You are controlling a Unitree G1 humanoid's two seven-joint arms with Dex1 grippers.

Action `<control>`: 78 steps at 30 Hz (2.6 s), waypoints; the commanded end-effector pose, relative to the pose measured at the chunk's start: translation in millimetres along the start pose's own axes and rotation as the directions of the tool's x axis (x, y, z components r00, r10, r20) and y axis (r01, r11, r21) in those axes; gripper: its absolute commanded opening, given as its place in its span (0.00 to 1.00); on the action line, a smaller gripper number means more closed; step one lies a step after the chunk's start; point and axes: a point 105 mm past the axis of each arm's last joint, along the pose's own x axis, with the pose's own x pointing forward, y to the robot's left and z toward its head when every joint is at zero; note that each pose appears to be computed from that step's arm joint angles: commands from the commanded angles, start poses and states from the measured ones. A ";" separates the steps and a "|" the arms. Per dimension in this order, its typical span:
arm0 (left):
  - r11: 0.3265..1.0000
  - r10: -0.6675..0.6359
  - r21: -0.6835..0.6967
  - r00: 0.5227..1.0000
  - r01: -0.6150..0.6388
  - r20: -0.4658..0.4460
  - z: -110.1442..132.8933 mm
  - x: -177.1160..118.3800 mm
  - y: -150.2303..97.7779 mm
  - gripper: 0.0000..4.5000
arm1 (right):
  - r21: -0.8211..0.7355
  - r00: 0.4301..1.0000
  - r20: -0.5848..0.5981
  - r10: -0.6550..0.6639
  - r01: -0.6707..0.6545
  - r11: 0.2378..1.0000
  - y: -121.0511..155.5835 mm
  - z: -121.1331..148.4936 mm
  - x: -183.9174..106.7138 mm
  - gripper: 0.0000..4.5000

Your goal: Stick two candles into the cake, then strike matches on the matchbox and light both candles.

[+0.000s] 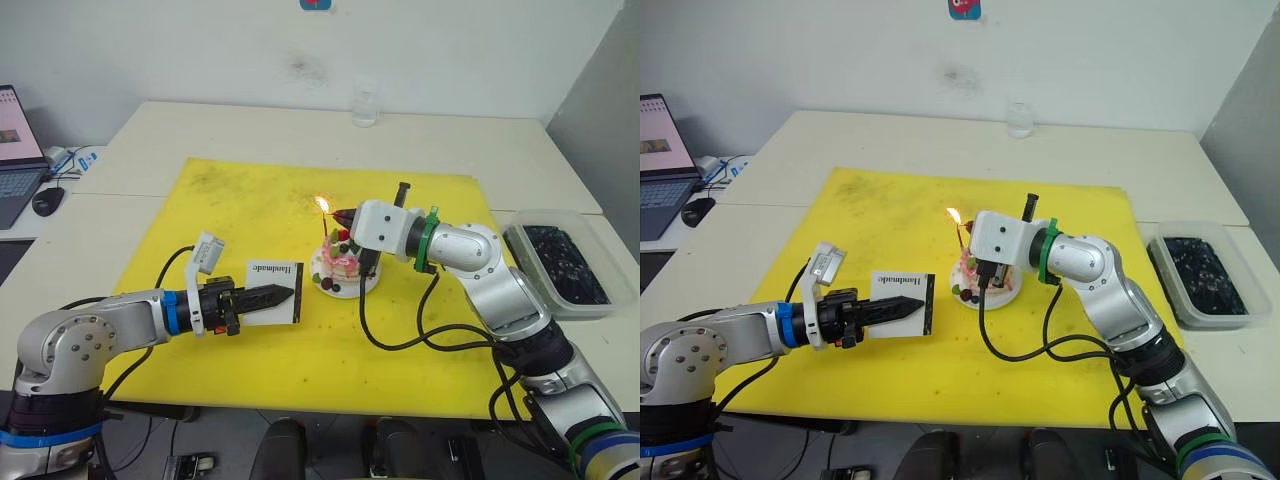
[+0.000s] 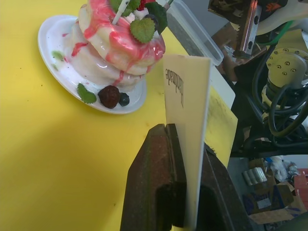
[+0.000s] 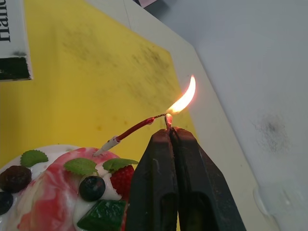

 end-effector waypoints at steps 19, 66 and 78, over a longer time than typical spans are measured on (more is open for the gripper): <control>0.999 -0.028 0.033 0.999 0.027 0.023 7.0 3.0 -4.8 0.00 | -0.086 1.000 0.016 0.006 -0.004 0.996 1.0 -2.0 6.3 0.01; 0.996 -0.085 0.029 0.996 0.084 0.013 6.1 14.7 -10.9 0.00 | 0.048 0.959 0.042 -0.282 0.280 0.959 -63.6 14.6 -26.7 0.01; 0.992 -0.124 0.015 0.992 0.124 0.006 1.6 22.7 -16.7 0.00 | 0.104 0.823 -0.274 -0.498 0.540 0.835 -98.3 -52.3 -128.1 0.01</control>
